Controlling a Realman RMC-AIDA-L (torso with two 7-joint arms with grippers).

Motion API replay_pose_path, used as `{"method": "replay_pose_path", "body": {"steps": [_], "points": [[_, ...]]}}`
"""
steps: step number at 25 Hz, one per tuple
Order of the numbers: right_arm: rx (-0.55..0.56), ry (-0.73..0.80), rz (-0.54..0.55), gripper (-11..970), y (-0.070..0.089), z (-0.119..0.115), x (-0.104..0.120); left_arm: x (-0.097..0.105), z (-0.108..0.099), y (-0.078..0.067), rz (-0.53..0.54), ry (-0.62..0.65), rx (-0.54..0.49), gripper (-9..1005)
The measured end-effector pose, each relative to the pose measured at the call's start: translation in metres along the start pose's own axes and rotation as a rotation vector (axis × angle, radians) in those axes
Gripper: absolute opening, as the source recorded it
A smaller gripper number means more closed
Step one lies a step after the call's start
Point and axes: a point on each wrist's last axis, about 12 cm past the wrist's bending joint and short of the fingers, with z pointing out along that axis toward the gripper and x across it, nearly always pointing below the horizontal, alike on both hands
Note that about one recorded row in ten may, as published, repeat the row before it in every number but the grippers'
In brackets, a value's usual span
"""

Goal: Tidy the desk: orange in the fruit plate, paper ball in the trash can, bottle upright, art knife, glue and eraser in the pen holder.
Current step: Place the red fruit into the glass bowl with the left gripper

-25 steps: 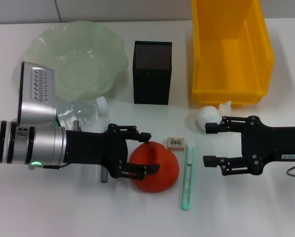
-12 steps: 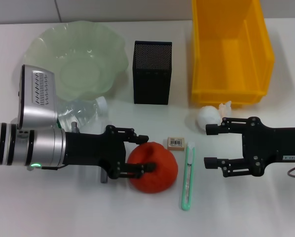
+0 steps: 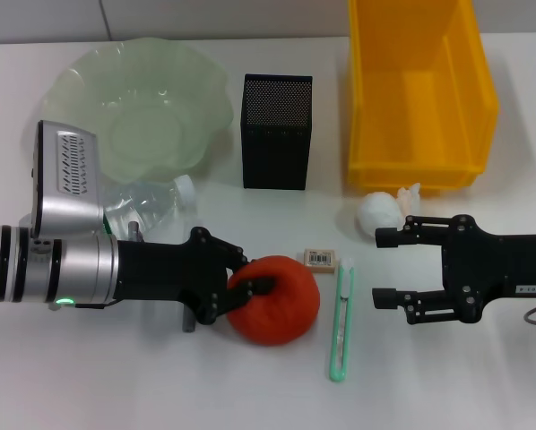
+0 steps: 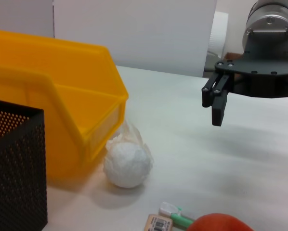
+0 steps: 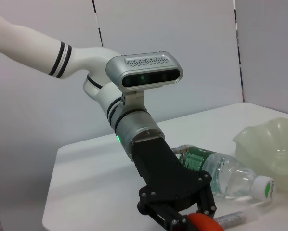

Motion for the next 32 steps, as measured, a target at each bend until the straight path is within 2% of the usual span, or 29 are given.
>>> {"method": "replay_pose_path", "body": {"steps": [5,12,13,14,16,17,20,21,24,25,26,27,29,30,32], "points": [[0.001,0.000,0.002,773,0.001,0.000,0.001,-0.002,0.000,-0.002,-0.007,-0.026,0.009,118],[0.008,0.002,0.004,772,0.000,0.000,0.002,-0.014,-0.013,-0.005,-0.031,-0.190,0.003,90],[0.008,0.003,0.005,772,0.000,0.000,0.002,-0.020,-0.028,-0.002,-0.046,-0.331,-0.076,86],[0.008,0.003,0.005,772,0.000,0.000,0.002,-0.020,-0.028,-0.002,-0.046,-0.331,-0.076,82],[0.007,0.001,0.003,772,0.000,-0.001,0.001,-0.019,-0.043,0.001,-0.069,-0.479,-0.203,74],[0.007,0.001,0.003,772,0.000,-0.001,0.001,-0.019,-0.043,0.001,-0.069,-0.479,-0.203,67],[0.004,0.000,0.003,772,0.001,-0.001,0.001,-0.015,-0.050,0.006,-0.095,-0.580,-0.326,53],[0.004,0.000,0.003,772,0.001,-0.001,0.001,-0.012,-0.053,0.014,-0.118,-0.610,-0.430,54],[0.002,0.000,0.003,772,0.001,0.000,0.001,-0.011,-0.054,0.017,-0.125,-0.612,-0.462,58],[0.002,0.000,0.003,772,0.001,0.000,0.001,-0.007,-0.053,0.027,-0.141,-0.598,-0.578,59],[0.002,0.000,0.003,772,0.001,0.000,0.001,-0.007,-0.053,0.027,-0.141,-0.598,-0.578,60],[0.001,-0.001,0.004,772,0.001,0.000,0.001,-0.005,-0.051,0.033,-0.147,-0.579,-0.635,61],[0.000,-0.002,0.004,772,0.001,0.000,0.001,-0.003,-0.049,0.037,-0.152,-0.559,-0.667,63],[-0.001,-0.003,0.005,772,0.001,0.001,0.001,0.000,-0.047,0.046,-0.174,-0.525,-0.735,64],[-0.002,-0.005,0.006,772,0.002,0.001,0.001,0.002,-0.047,0.050,-0.190,-0.511,-0.775,67]]}}
